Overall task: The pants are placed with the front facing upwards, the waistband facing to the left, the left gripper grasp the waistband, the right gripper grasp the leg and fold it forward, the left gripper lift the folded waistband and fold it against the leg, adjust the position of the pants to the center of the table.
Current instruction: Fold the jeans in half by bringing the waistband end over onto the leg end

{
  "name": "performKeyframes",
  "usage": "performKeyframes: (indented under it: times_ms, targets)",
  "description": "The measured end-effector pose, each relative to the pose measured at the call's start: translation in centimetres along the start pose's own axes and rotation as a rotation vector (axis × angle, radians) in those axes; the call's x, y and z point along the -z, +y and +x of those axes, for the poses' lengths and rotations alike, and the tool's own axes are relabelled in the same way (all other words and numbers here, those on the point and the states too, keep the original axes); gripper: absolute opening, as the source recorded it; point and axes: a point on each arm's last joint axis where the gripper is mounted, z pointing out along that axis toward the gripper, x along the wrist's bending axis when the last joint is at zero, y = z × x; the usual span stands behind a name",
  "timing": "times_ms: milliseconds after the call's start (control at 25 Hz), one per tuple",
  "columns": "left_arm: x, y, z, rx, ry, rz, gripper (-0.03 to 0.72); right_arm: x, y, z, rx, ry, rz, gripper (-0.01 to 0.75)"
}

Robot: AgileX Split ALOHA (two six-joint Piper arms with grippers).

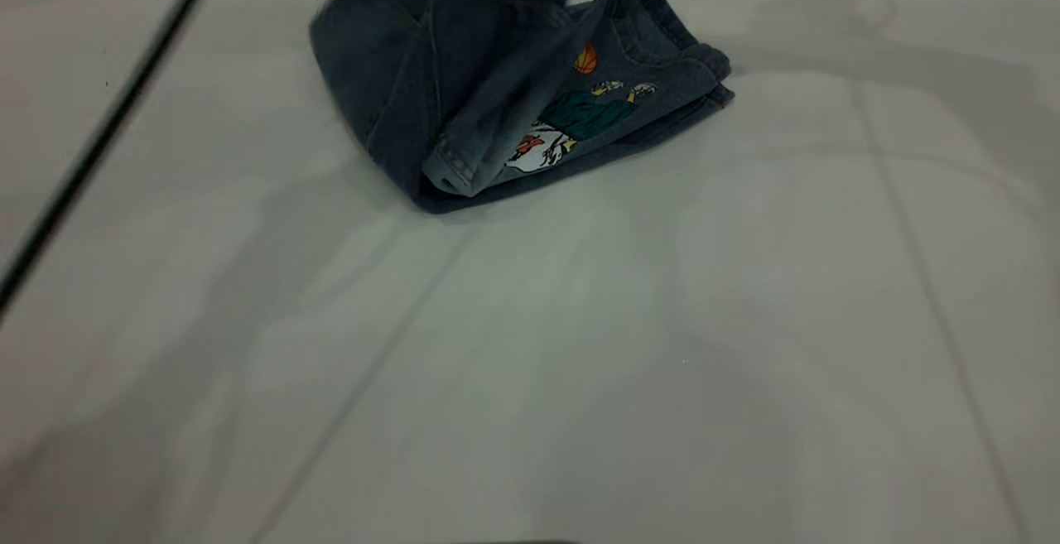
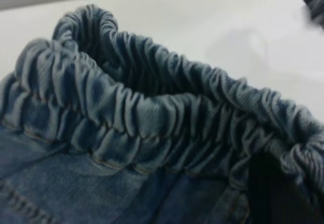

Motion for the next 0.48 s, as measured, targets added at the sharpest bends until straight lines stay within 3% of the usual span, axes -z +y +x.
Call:
performKeyframes:
  times_ms: [360,480]
  targets:
    - [-6.9,-3.2,0.4,-0.002,-0.045,0.104,0.090,2.2,1.1,1.8,0.035,0.016,-0.035,0.497]
    - [-7.2,-3.6,0.4,-0.006,-0.064,0.132,0.147,2.4,1.0,1.9,0.036,0.026,-0.021,0.497]
